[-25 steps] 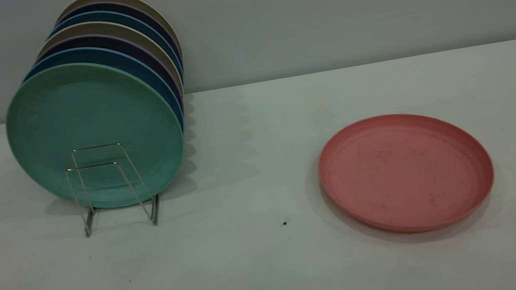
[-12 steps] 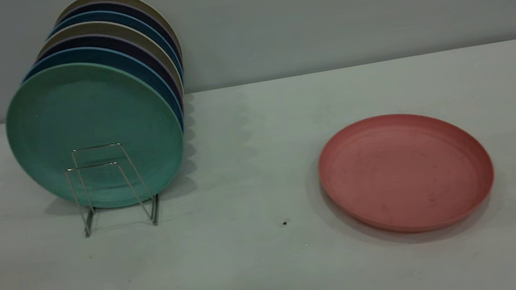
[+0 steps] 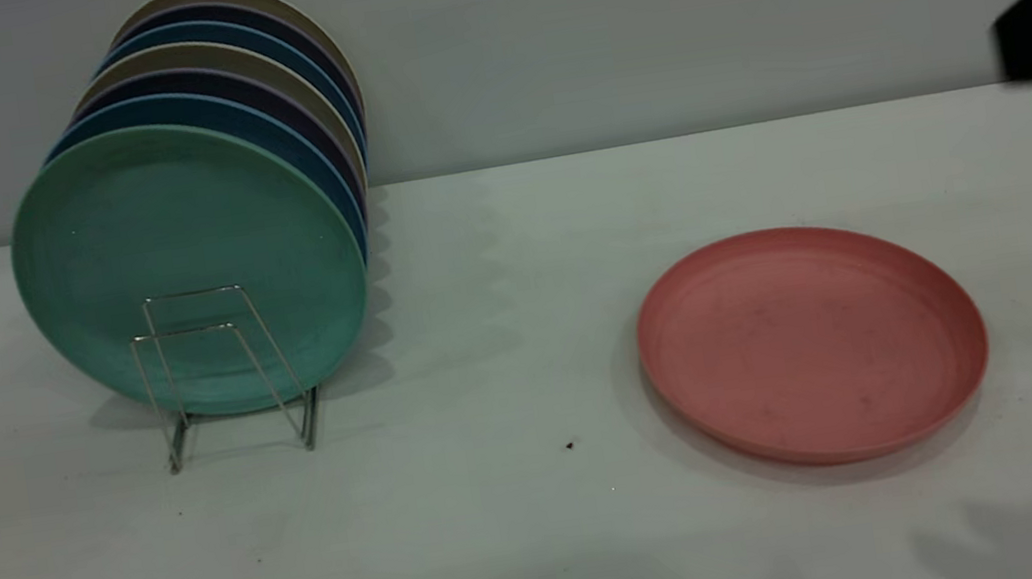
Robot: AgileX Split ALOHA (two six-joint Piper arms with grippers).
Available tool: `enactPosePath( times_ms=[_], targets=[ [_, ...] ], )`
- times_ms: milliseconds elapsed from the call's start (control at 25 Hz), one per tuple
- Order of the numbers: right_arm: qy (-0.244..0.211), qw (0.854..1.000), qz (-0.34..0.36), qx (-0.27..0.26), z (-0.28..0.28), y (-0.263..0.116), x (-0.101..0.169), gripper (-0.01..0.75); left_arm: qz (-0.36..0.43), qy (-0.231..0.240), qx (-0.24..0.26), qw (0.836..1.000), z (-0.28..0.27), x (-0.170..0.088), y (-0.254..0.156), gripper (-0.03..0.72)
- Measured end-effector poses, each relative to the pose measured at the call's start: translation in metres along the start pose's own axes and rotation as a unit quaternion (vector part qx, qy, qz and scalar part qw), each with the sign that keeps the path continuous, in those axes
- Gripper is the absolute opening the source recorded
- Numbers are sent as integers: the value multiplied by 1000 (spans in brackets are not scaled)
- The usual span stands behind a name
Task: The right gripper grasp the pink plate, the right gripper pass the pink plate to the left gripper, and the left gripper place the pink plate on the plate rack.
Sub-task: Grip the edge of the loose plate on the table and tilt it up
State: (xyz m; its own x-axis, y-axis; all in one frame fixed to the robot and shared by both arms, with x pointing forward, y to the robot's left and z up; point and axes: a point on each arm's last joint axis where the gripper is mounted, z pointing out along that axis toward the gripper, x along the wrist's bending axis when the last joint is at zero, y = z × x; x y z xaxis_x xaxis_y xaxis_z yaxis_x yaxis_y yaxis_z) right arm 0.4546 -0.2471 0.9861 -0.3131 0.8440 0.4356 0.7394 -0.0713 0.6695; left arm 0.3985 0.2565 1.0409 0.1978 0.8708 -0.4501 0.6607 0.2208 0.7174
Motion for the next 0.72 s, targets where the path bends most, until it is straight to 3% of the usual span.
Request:
enactPosePath(
  times_ms=[280, 520, 720],
  targets=[
    [-1, 994, 65, 90, 78, -4, -52, 367, -7, -1, 1, 1000, 2, 1, 0, 451],
    [-15, 984, 135, 112, 113, -5, -108, 367, -5, -1, 1, 1000, 2, 1, 0, 451],
    [-62, 979, 155, 120, 126, -11, -143, 367, 2, -1, 1, 1000, 2, 1, 0, 451]
  ],
)
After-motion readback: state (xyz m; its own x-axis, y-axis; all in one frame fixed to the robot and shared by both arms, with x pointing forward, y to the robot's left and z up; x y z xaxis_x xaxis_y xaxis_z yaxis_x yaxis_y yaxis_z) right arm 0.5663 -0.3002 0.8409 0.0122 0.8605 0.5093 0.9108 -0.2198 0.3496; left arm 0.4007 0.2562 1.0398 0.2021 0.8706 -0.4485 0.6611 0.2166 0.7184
